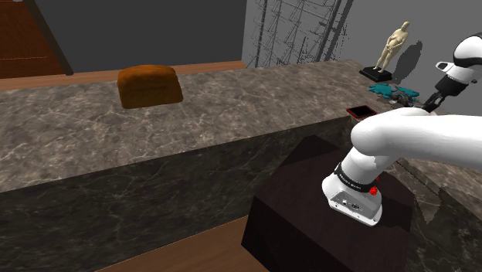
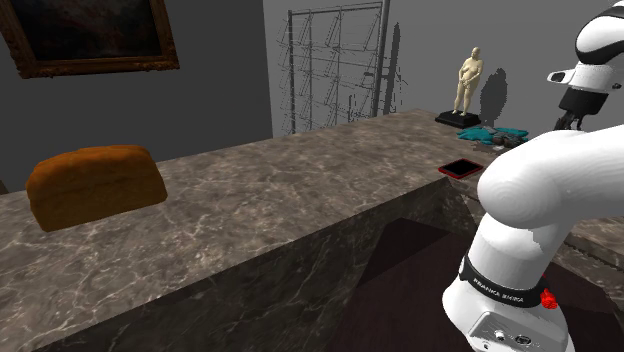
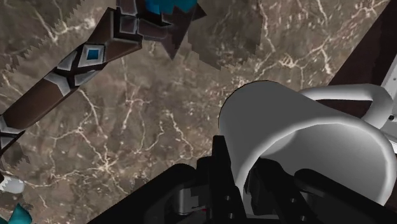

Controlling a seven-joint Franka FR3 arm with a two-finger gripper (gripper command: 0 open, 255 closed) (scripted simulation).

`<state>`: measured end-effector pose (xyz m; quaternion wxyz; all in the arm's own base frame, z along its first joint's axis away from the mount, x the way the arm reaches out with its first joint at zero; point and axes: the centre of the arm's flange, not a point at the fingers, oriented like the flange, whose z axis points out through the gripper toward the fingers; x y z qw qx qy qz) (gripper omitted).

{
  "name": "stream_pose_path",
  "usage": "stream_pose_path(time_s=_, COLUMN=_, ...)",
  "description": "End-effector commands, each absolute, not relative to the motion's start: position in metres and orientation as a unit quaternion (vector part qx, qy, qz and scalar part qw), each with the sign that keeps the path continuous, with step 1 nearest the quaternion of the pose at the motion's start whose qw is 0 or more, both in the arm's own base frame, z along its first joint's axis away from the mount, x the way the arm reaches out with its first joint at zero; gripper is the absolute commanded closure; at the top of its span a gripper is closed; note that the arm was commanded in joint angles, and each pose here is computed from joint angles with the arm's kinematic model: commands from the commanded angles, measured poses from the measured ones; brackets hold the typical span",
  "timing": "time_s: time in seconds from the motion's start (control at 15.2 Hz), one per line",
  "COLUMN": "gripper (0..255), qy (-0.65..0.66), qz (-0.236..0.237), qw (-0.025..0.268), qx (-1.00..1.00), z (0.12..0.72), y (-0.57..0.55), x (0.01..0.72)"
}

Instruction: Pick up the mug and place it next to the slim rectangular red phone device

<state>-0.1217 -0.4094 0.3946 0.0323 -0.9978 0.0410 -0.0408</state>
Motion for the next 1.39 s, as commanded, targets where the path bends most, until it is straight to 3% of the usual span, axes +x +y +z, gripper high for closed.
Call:
stream_pose_path(time_s=0.0, gripper=255, qy=0.041, qz=-0.041, qw=0.032, qx=-0.998, z=0.385, y=-0.411, x=-0.121)
stream_pose_path(time_s=0.92, gripper=255, qy=0.041, qz=-0.041, qw=0.032, qx=-0.998, z=0.354, y=-0.411, x=-0.121)
stream_pose_path(time_s=0.99, gripper=0, qy=0.041, qz=-0.041, qw=0.032, qx=-0.998, z=0.354, y=-0.411, x=-0.121)
stream_pose_path(time_s=1.32, gripper=0, qy=0.041, qz=-0.041, qw=0.032, qx=-0.998, z=0.354, y=-0.411, x=-0.121)
